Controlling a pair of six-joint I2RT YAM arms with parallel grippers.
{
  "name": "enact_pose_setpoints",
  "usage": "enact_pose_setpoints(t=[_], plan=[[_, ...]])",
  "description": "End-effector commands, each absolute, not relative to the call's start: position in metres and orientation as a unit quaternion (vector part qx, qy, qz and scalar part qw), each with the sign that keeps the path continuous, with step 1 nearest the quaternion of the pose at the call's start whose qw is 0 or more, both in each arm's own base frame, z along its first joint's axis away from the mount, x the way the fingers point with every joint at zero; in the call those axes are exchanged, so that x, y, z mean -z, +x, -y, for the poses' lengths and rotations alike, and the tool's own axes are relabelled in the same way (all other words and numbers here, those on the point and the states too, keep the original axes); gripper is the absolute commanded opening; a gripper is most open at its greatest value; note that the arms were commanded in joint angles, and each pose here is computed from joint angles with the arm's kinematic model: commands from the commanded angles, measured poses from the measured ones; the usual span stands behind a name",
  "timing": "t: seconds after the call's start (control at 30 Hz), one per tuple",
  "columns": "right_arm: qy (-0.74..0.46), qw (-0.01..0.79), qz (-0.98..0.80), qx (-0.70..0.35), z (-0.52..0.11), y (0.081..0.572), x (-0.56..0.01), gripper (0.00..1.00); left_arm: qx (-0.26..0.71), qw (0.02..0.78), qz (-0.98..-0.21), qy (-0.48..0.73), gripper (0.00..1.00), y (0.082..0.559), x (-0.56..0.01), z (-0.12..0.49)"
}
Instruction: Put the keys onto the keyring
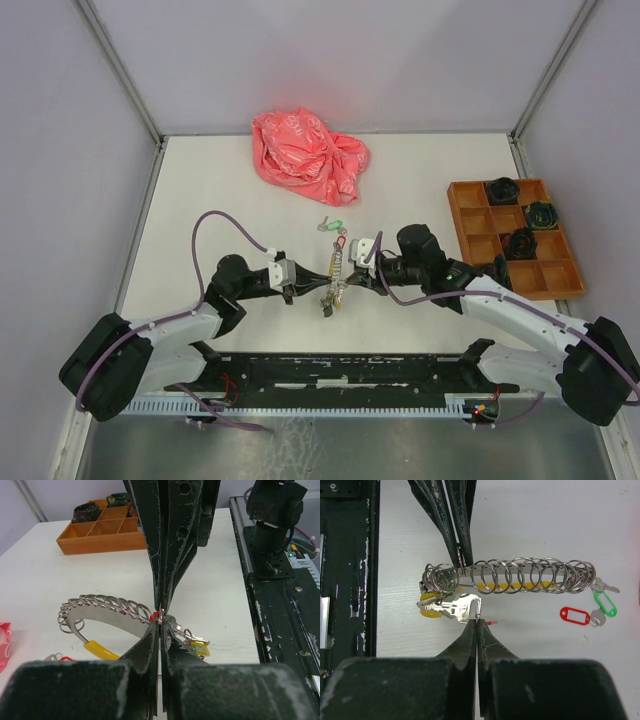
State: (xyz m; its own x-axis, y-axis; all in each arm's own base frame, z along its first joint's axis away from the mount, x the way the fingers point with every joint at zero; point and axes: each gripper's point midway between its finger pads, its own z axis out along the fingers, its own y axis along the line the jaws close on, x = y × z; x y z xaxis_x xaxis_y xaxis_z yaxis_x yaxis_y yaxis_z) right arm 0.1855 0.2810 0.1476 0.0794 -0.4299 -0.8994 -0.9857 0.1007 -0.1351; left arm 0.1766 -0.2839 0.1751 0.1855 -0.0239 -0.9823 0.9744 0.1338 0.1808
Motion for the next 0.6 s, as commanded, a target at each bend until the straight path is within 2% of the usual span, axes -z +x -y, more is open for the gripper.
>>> enact_pose_setpoints(t=[0.0, 0.57], plan=[[-0.587, 0.488, -0.565, -0.314, -0.298, 0.198, -0.181, 0.01, 0.431, 0.614, -0.426, 0.505, 0.03, 0.18, -0.208, 0.29], [-0.592, 0.51, -0.517, -0.35, -0.308, 0.183, -0.198, 0.01, 0.437, 0.603, -0.429, 0.511, 0.03, 0.179, -0.201, 0.292]])
